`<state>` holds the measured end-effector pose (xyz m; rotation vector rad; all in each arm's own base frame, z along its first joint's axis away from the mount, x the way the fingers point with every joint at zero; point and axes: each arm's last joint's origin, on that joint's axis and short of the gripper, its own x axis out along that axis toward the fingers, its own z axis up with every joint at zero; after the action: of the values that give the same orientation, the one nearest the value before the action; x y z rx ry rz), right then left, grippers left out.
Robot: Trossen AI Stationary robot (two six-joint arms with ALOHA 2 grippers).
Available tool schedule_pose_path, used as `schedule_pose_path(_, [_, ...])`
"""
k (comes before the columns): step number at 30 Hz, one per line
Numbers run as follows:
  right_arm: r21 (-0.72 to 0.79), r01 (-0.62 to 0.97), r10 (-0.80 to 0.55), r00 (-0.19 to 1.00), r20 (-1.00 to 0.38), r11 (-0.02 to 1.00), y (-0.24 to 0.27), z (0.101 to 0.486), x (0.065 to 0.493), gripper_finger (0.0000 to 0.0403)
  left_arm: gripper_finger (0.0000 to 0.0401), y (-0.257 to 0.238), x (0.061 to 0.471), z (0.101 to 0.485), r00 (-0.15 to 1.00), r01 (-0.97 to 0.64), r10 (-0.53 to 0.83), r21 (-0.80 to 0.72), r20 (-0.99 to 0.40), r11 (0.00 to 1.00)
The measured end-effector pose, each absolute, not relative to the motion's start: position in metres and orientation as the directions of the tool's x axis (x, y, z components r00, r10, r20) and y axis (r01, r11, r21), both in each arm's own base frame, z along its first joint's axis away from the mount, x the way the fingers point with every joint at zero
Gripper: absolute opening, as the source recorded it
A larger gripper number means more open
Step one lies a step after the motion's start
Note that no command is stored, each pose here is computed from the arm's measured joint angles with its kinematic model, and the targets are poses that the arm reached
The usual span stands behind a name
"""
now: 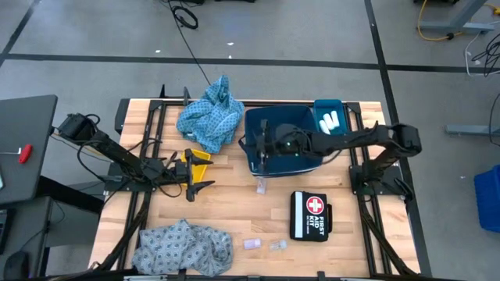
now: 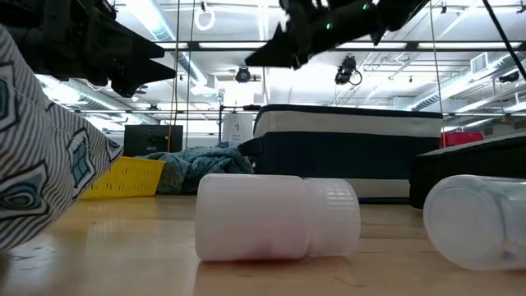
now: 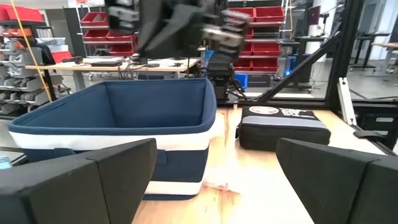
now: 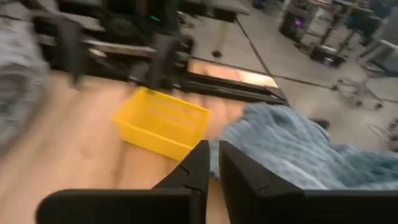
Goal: Pick & place medical supplies in basket/bin
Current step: Put the bottom right transparent pill bottle into the yellow bin
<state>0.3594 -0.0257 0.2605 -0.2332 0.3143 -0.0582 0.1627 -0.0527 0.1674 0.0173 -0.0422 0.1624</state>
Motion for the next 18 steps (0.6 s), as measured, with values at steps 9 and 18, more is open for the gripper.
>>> schedule_pose_path(9, [-0.233, -0.107, 0.030, 0.950, -0.311, 0.967, 0.031, 0.263, 0.356, 0.0143, 0.0334, -0.057, 0.170, 0.173, 0.990, -0.141, 0.141, 0.023, 0.013, 0.990])
schedule_pose_path(18, [-0.261, -0.189, 0.046, 0.881, -0.471, 0.947, 0.093, 0.247, 0.337, 0.0193, 0.0334, -0.060, 0.177, 0.175, 0.991, -0.116, 0.119, 0.053, -0.059, 0.992])
